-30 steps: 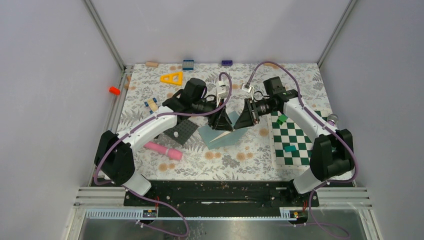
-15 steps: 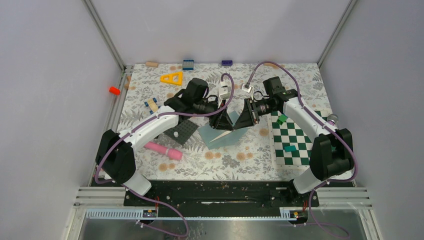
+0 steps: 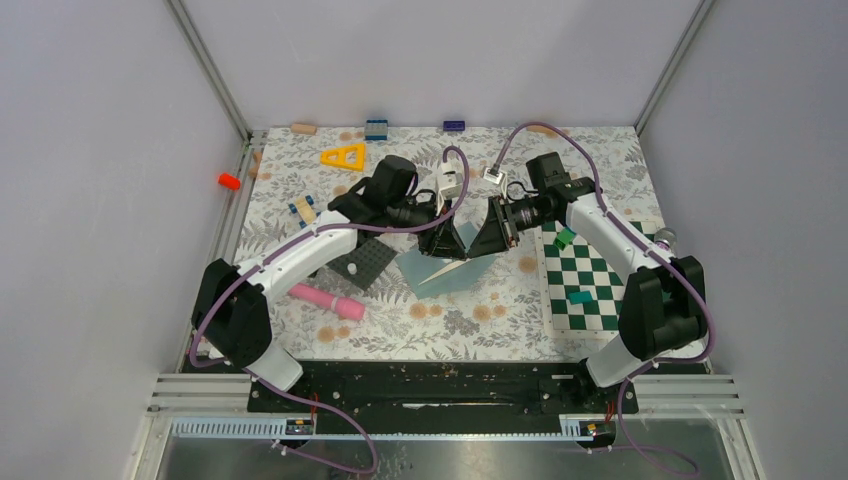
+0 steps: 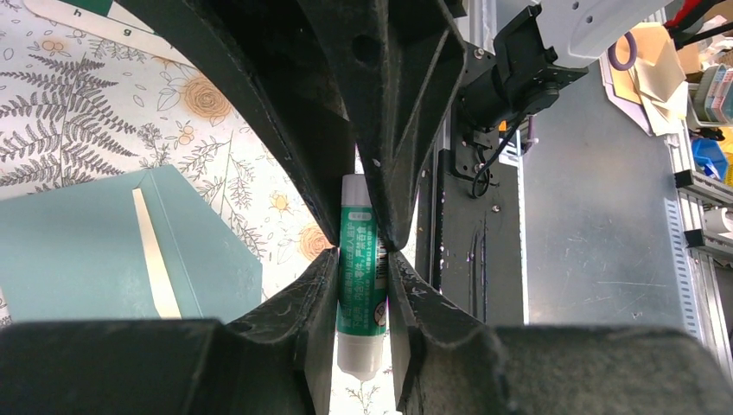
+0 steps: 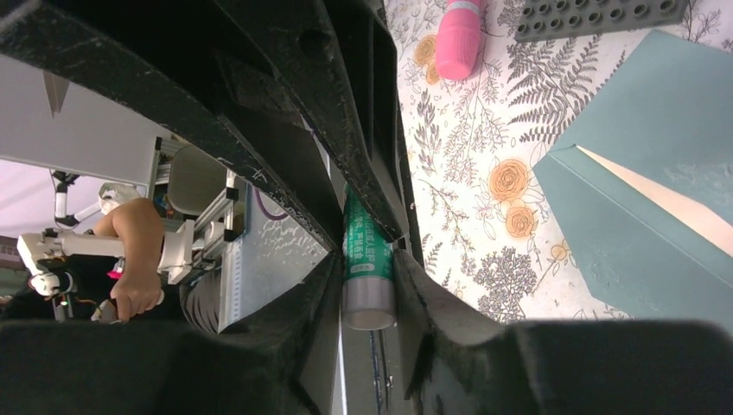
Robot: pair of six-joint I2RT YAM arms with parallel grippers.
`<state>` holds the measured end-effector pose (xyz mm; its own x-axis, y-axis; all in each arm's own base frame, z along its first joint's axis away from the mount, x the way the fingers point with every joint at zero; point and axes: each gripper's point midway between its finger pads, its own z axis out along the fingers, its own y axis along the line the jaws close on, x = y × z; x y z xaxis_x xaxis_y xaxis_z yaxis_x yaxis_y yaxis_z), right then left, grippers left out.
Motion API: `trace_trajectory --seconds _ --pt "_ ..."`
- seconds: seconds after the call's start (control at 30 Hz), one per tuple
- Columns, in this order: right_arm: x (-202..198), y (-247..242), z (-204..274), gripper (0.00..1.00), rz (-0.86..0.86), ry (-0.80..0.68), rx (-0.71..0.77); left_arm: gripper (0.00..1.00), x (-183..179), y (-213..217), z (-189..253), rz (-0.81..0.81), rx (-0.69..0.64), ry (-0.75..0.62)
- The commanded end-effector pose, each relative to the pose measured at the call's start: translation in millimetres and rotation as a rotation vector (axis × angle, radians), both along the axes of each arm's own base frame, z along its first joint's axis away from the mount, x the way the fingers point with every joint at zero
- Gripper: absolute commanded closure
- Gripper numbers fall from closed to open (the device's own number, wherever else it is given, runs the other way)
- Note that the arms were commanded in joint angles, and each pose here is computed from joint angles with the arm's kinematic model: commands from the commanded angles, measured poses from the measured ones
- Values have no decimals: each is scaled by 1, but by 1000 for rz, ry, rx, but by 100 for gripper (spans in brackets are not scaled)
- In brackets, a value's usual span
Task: Place the letter into the envelope and seal it
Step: Place the solid glue at the center of the board.
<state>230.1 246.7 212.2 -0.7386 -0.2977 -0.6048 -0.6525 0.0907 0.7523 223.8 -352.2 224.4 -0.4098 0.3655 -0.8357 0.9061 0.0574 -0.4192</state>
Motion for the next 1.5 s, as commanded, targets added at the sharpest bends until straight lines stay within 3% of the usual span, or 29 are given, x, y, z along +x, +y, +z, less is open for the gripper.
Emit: trace_trajectory --seconds 0.0,0.1,0.33,0.4,0.73,1.0,1.47 --pt "13 3 7 54 -15 -49 -14 93 8 -4 18 11 -28 -51" --pt "25 -3 -4 36 -71 -81 -95 93 19 6 17 41 -20 -50" --pt "64 -28 -14 14 -270 -126 -236 95 54 56 -7 168 102 -100" --pt "72 -35 -15 2 -320 -148 -263 95 62 74 -23 214 163 -130" --pt "79 -43 -12 0 -382 -189 -286 95 117 159 -89 467 441 -181" --pt "77 -43 -10 0 -377 -191 -277 96 135 200 -133 558 649 -223" --pt "74 -42 -10 0 -370 -180 -269 94 138 221 -157 594 723 -253"
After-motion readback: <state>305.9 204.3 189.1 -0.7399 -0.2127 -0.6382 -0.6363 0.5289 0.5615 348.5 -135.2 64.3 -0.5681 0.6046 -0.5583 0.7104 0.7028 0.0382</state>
